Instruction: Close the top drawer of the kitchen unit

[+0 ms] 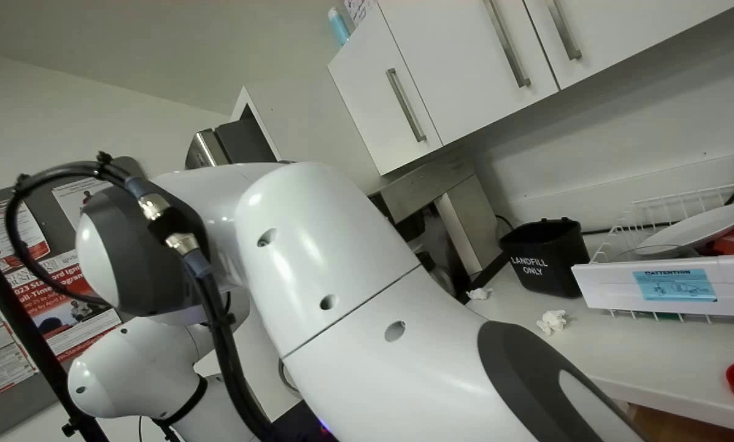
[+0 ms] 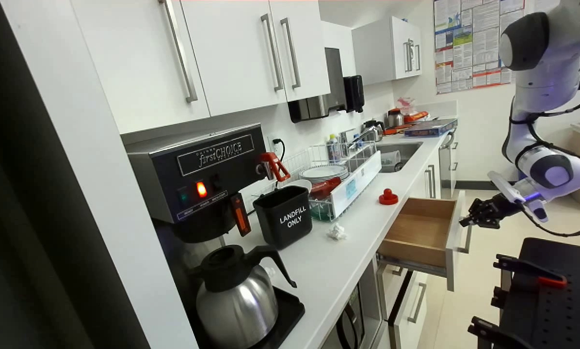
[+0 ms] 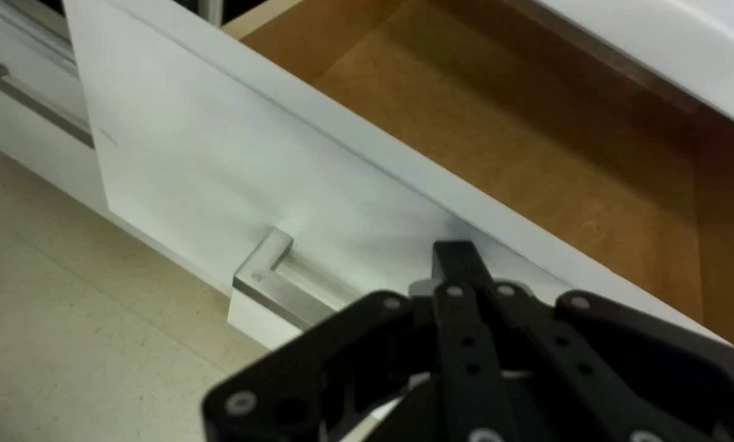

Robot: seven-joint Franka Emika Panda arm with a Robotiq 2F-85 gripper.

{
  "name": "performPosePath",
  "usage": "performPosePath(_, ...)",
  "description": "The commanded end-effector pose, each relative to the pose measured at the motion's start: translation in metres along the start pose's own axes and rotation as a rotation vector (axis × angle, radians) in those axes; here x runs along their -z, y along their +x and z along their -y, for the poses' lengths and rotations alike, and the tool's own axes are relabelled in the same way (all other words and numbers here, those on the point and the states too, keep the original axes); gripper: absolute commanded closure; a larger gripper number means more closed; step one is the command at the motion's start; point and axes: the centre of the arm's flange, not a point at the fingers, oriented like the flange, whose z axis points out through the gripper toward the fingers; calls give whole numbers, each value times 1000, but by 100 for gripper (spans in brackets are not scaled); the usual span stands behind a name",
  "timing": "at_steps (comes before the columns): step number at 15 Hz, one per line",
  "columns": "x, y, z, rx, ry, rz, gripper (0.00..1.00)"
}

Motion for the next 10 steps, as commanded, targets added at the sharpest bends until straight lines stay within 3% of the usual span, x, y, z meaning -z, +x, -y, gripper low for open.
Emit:
performPosePath(1,-43,-4,30,-69,54,65,100)
performPosePath(10,-165,-29,89,-68,12,104,100)
